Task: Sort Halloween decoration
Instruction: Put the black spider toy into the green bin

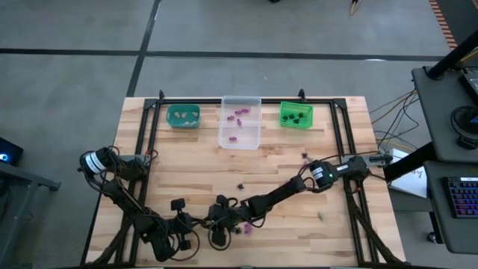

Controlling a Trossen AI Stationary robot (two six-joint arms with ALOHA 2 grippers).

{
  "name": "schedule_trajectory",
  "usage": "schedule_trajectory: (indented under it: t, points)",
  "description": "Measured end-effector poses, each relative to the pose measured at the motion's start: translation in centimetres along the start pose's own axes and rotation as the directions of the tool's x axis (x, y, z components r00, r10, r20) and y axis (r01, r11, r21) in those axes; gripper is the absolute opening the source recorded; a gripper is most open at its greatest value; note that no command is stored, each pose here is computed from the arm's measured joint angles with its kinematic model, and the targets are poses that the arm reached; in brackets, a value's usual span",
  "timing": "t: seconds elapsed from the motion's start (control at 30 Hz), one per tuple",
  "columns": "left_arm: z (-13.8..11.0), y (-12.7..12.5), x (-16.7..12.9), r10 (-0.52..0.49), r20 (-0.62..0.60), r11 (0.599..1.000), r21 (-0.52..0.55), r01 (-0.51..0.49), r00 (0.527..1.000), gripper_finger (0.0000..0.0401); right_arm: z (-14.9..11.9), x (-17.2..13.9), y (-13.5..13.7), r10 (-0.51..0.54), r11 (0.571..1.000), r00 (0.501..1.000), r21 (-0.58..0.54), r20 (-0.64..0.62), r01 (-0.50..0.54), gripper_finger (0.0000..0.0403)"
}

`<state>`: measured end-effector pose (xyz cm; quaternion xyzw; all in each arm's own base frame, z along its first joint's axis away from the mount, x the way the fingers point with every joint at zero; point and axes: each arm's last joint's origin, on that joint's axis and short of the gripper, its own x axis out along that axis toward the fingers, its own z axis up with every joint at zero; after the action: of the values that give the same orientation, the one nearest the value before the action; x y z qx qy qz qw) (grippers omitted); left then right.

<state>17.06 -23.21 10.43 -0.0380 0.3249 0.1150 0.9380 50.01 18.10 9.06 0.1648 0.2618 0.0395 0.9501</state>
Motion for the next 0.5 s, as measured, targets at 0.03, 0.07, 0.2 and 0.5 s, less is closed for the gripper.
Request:
schedule_trajectory:
  t: [0.03, 0.07, 0.2, 0.5]
  points:
    - [0.01, 0.00, 0.00, 0.000, 0.002, 1.000, -0.005, 0.000, 1.000, 0.0000, 0.06, 0.00, 0.03, -0.004, 1.000, 1.000, -0.001, -0.005, 0.004, 0.0130]
    - [0.02, -0.02, 0.00, -0.001, 0.003, 1.000, -0.010, 0.001, 1.000, 0.0000, 0.08, 0.00, 0.02, -0.005, 1.000, 1.000, -0.005, -0.007, 0.005, 0.0130]
    - [0.05, -0.03, 0.00, 0.001, 0.010, 1.000, -0.023, -0.001, 1.000, 0.0000, 0.08, 0.01, 0.00, -0.008, 1.000, 1.000, -0.020, -0.004, 0.008, 0.0130]
    - [-0.22, -0.28, -0.42, -0.039, -0.034, 0.999, -0.008, 0.039, 0.999, 0.0000, 0.15, 0.05, -0.26, -0.017, 0.991, 1.000, -0.129, -0.005, 0.016, 0.0130]
